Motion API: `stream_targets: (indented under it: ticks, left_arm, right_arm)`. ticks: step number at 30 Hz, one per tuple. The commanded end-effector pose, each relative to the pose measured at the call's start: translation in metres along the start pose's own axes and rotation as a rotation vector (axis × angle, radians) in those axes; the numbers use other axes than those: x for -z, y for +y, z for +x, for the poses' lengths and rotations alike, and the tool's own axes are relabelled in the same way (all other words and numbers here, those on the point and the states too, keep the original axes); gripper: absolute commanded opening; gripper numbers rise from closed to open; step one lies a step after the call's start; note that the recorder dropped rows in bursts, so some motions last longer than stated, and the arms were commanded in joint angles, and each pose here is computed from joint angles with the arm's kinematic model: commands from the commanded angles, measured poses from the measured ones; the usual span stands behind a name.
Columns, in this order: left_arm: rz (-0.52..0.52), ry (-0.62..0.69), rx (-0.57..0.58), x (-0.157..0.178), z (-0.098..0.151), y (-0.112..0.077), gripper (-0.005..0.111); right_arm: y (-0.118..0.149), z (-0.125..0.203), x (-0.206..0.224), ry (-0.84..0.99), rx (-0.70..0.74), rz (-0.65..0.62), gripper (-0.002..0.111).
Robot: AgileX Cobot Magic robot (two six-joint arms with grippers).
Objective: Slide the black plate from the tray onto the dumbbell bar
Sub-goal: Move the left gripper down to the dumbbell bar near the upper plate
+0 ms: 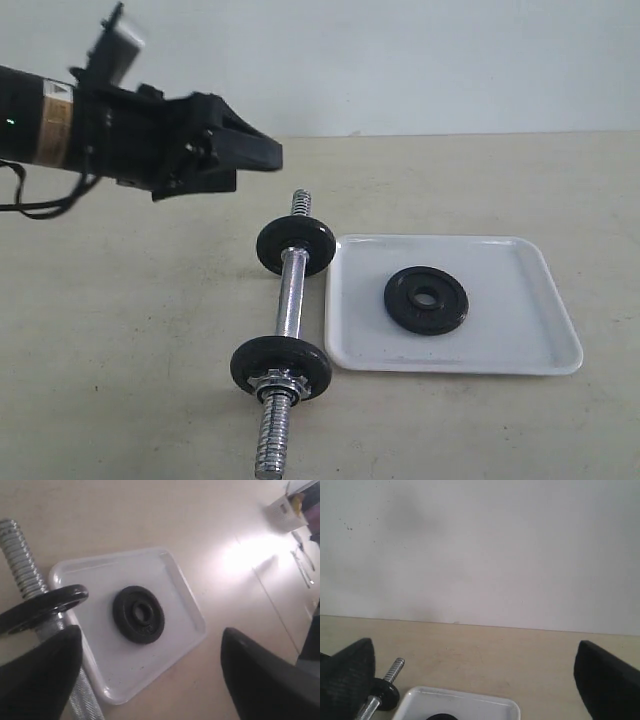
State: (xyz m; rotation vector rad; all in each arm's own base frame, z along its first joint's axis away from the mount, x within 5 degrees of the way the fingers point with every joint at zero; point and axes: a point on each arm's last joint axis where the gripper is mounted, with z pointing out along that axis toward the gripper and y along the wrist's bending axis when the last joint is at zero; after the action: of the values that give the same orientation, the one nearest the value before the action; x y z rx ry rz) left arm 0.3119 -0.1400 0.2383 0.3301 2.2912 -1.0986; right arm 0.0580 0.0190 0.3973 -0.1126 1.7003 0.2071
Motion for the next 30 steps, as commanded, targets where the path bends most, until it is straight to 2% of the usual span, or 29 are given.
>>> stream_targets:
  ticks: [1, 3, 7, 9, 11, 12, 13, 14, 16, 18, 21, 26, 28, 30]
  left_arm:
    - [-0.010, 0.066, 0.062, -0.031, 0.007, 0.020, 0.070]
    - [0.022, 0.068, 0.086, -0.037, 0.009, 0.023, 0.070]
    - [0.051, 0.078, -0.006, -0.041, 0.012, 0.025, 0.070]
    - [0.076, 0.090, -0.011, -0.041, 0.013, 0.022, 0.070]
    - [0.146, 0.113, -0.004, -0.040, 0.015, 0.016, 0.070]
    - [0.182, 0.105, -0.038, -0.039, 0.014, 0.013, 0.070]
    - [0.193, 0.084, -0.073, -0.039, 0.013, 0.012, 0.070]
    - [0.186, 0.076, -0.060, -0.040, 0.012, 0.013, 0.070]
    - [0.120, 0.081, 0.002, -0.040, 0.012, 0.018, 0.070]
    - [-0.009, 0.104, -0.015, -0.041, 0.013, 0.024, 0.070]
    - [-0.124, 0.052, 0.018, -0.041, 0.013, 0.027, 0.069]
    - [-0.266, -0.040, -0.071, -0.049, 0.011, 0.008, 0.057]
    - [-0.338, -0.078, -0.122, -0.054, 0.012, 0.001, 0.056]
    - [-0.435, -0.117, -0.227, -0.058, 0.011, -0.003, 0.056]
  right_arm:
    - [0.001, 0.002, 0.000, 0.029, 0.010, -0.009, 0.104]
    - [0.001, 0.002, 0.000, 0.032, 0.010, -0.010, 0.104]
    - [0.001, 0.002, 0.000, 0.031, 0.010, -0.011, 0.104]
    - [0.001, 0.002, 0.000, 0.031, 0.010, -0.011, 0.104]
    - [0.001, 0.002, 0.000, 0.031, 0.012, -0.011, 0.104]
    - [0.001, 0.002, 0.000, 0.030, 0.010, -0.013, 0.104]
    - [0.001, 0.002, 0.000, 0.030, 0.007, -0.015, 0.104]
    - [0.001, 0.002, 0.000, 0.030, 0.007, -0.015, 0.104]
    - [0.001, 0.002, 0.000, 0.030, 0.007, -0.015, 0.104]
    - [0.001, 0.002, 0.000, 0.030, 0.007, -0.015, 0.104]
    - [0.002, 0.002, 0.000, 0.029, 0.005, -0.017, 0.104]
    - [0.002, 0.002, 0.000, 0.029, 0.002, -0.019, 0.104]
    - [0.002, 0.002, 0.000, 0.029, 0.002, -0.019, 0.104]
    - [0.002, 0.002, 0.000, 0.029, 0.002, -0.019, 0.104]
